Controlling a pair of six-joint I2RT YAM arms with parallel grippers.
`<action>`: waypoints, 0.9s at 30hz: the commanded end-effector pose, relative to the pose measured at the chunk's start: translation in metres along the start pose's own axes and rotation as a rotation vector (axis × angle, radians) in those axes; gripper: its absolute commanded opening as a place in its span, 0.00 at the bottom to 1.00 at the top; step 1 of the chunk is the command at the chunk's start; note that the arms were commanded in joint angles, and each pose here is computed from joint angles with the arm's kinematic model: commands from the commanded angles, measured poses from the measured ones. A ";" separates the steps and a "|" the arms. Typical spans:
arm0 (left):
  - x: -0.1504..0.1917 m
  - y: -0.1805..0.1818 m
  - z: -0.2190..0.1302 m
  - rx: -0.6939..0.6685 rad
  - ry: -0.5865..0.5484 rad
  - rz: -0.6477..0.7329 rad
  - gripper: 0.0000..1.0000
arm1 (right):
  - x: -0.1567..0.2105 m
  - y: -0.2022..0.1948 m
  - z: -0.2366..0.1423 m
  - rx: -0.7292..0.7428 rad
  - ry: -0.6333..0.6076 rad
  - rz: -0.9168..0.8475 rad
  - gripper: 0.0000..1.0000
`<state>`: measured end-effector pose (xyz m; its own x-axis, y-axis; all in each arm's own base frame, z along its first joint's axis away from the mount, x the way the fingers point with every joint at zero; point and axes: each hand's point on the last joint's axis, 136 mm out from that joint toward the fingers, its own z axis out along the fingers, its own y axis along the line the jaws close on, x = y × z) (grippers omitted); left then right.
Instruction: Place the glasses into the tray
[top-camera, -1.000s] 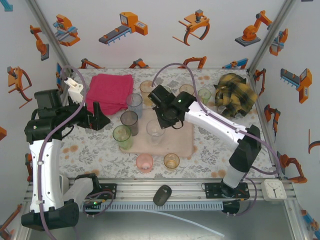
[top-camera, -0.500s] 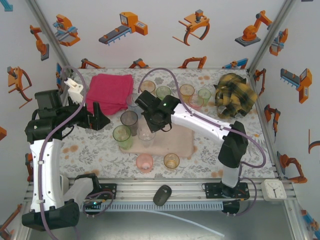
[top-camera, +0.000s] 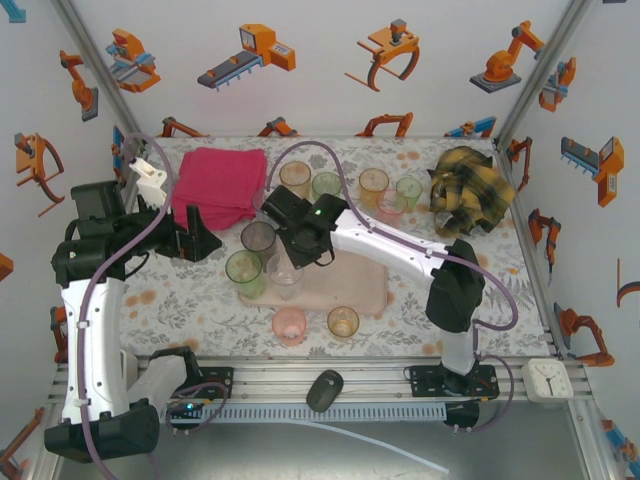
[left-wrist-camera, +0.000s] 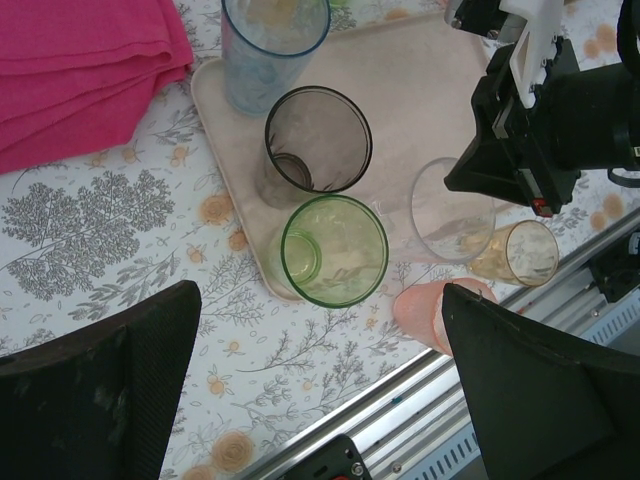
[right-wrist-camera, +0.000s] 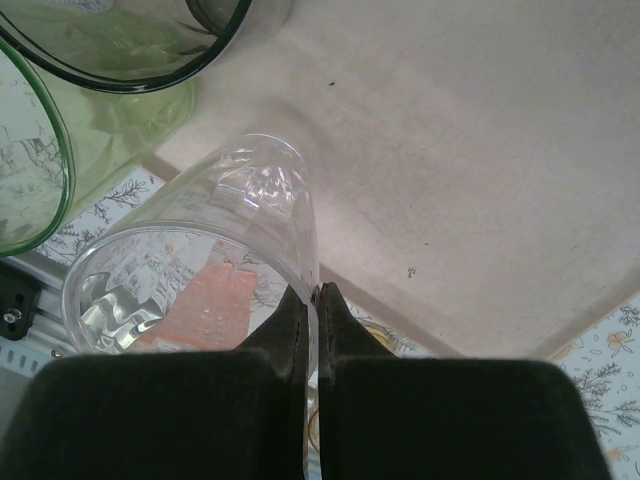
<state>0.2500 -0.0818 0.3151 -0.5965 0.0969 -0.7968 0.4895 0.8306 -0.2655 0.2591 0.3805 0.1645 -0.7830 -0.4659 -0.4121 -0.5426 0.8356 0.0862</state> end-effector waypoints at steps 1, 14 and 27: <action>-0.003 -0.003 -0.002 0.014 -0.023 -0.008 0.99 | -0.006 0.006 -0.007 -0.021 -0.027 -0.005 0.01; -0.001 -0.001 -0.001 0.014 -0.023 -0.015 0.99 | 0.005 0.005 0.002 -0.019 -0.010 0.004 0.03; -0.001 0.000 0.000 0.019 -0.020 -0.024 0.99 | 0.008 0.005 0.006 -0.018 -0.004 0.006 0.12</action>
<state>0.2510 -0.0797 0.3130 -0.6025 0.0826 -0.7938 0.4781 0.8337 -0.2762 0.2543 0.3788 0.1491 -0.7871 -0.4771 -0.3909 -0.5462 0.8336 0.0824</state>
